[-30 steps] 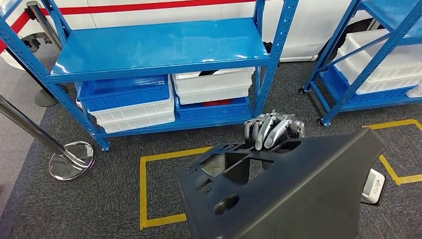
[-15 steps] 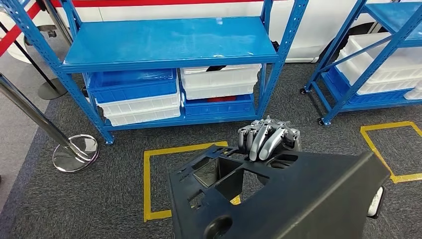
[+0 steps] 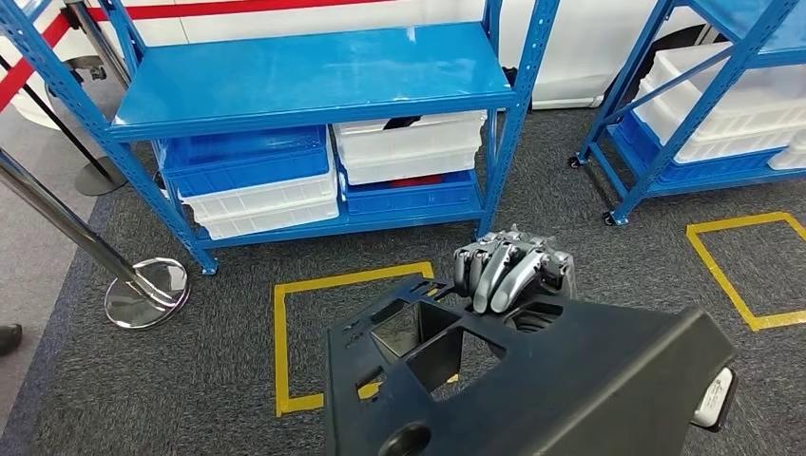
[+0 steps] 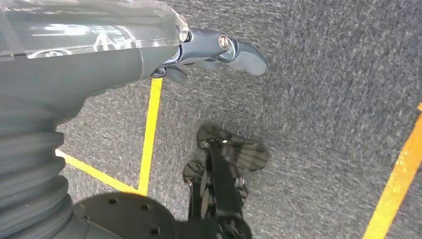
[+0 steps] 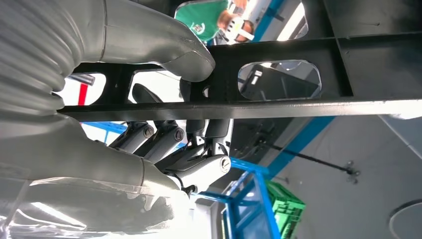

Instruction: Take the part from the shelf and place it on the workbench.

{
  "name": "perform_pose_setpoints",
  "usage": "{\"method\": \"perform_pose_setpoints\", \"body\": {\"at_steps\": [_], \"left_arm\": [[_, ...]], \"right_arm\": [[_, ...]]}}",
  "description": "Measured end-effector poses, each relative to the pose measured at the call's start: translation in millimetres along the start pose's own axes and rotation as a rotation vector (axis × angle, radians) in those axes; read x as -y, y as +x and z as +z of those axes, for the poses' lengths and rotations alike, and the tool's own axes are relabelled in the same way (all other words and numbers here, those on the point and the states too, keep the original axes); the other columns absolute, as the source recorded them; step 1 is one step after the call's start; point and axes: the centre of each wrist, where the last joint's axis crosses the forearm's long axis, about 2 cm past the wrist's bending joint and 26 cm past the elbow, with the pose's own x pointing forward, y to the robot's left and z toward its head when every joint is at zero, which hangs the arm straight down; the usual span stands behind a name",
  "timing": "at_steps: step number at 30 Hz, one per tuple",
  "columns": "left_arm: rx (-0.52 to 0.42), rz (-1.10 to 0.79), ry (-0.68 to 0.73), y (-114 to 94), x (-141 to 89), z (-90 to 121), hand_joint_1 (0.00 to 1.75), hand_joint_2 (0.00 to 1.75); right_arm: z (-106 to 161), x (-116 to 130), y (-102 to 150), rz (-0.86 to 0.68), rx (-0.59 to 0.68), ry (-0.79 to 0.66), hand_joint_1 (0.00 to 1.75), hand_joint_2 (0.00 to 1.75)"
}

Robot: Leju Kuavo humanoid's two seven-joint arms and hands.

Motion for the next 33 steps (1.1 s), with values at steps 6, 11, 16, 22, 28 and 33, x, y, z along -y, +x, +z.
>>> {"method": "perform_pose_setpoints", "body": {"at_steps": [6,11,16,22,28,33], "left_arm": [[-0.016,0.010,0.016,1,-2,0,0.00,1.75],[-0.018,0.017,0.022,2,-4,-1,0.00,1.75],[-0.016,0.036,0.035,3,-4,-1,0.00,1.75],[0.023,0.071,0.047,4,-4,-2,0.00,1.75],[0.055,0.085,0.048,8,-3,-3,0.00,1.75],[0.055,0.055,0.074,5,-4,-2,0.00,1.75]], "right_arm": [[11,-5,-2,0.016,-0.042,-0.004,1.68,1.75],[14,-6,-2,0.024,-0.052,-0.006,1.68,1.75],[14,-5,-2,0.031,-0.058,0.003,1.68,1.75],[4,0,-5,0.064,-0.048,0.041,1.68,1.75],[-6,-2,-6,0.056,-0.029,0.077,1.68,1.75],[-9,-11,-9,0.032,-0.038,0.093,1.68,1.75]]}}
